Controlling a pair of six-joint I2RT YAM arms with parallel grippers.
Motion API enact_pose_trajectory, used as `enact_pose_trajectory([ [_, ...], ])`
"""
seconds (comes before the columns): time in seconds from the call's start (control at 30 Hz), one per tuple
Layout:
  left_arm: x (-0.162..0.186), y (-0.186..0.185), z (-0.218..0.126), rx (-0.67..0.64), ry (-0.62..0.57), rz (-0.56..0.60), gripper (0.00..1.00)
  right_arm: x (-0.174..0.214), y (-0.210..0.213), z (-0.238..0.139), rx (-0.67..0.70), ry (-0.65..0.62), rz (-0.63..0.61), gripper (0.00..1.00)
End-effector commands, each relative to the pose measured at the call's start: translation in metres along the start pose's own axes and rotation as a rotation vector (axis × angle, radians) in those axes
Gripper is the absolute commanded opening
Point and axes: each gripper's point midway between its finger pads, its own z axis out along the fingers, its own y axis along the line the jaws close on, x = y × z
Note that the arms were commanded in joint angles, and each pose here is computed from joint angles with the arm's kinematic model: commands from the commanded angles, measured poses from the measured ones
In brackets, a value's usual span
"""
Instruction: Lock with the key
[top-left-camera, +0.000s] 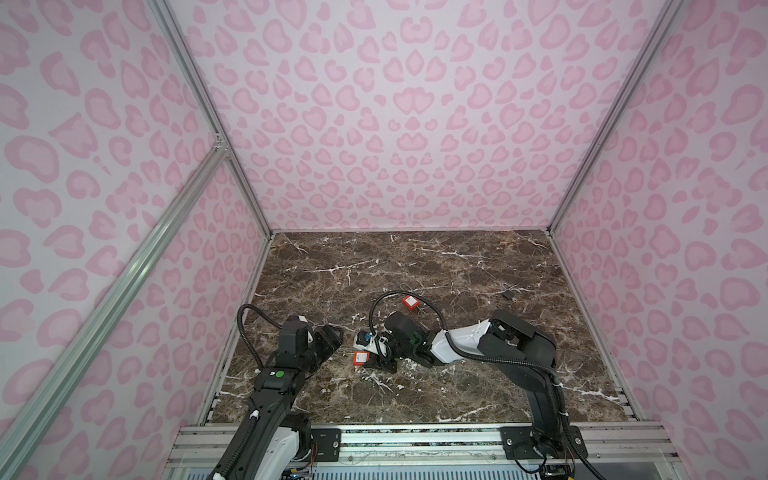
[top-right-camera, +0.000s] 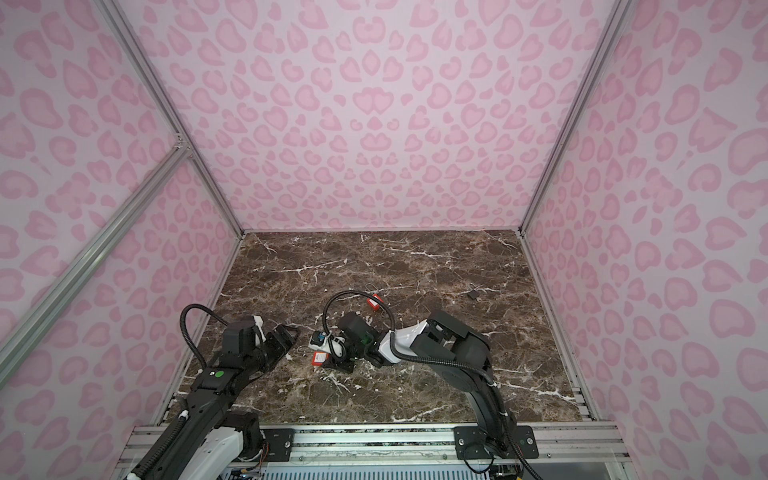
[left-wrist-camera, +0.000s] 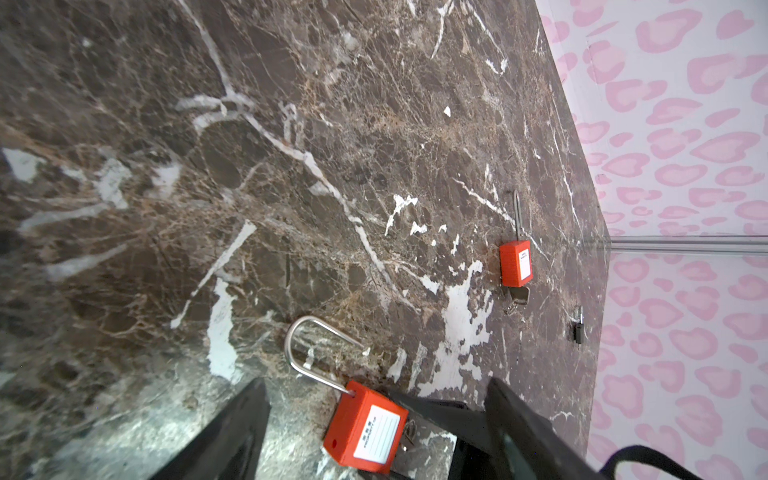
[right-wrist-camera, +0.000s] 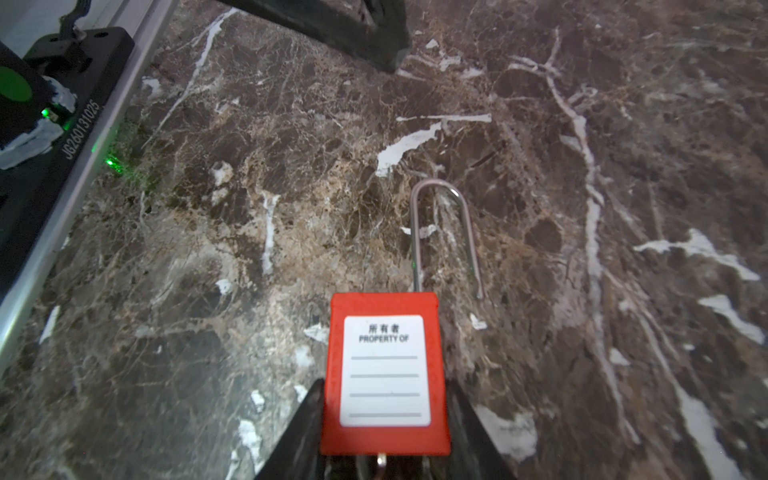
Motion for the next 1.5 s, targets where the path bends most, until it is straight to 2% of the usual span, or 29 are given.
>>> enact_pose_trajectory([
  [0.0, 0.002, -0.012, -0.001, 0.048, 0.026, -0.007, 0.80, -0.013, -0.010, -0.009, 0.034, -0.057, 0.005, 0.30],
  [0.17, 0.005, -0.031, 0.000, 0.120, 0.065, 0.025, 0.78, -0.027, -0.035, -0.033, 0.101, -0.136, 0.073, 0.30],
  [0.4, 0.007, -0.087, -0.001, 0.277, 0.079, 0.161, 0.77, -0.054, -0.059, -0.064, 0.176, -0.216, 0.091, 0.30],
  [0.6, 0.012, -0.115, -0.001, 0.325, 0.062, 0.260, 0.65, -0.074, -0.063, -0.085, 0.189, -0.273, 0.088, 0.30],
  [0.73, 0.011, -0.125, -0.001, 0.362, 0.049, 0.260, 0.57, -0.085, -0.063, -0.096, 0.185, -0.314, 0.101, 0.30],
  [0.97, 0.017, -0.133, 0.002, 0.380, 0.079, 0.267, 0.51, -0.099, -0.060, -0.105, 0.161, -0.394, 0.126, 0.30],
  [1.2, 0.016, -0.136, 0.002, 0.386, 0.076, 0.266, 0.41, -0.104, -0.058, -0.106, 0.142, -0.415, 0.132, 0.30],
  [1.4, 0.015, -0.140, 0.000, 0.397, 0.072, 0.262, 0.37, -0.106, -0.057, -0.106, 0.132, -0.423, 0.132, 0.30],
  [1.47, 0.015, -0.141, 0.000, 0.400, 0.071, 0.261, 0.32, -0.106, -0.056, -0.106, 0.129, -0.424, 0.131, 0.30],
])
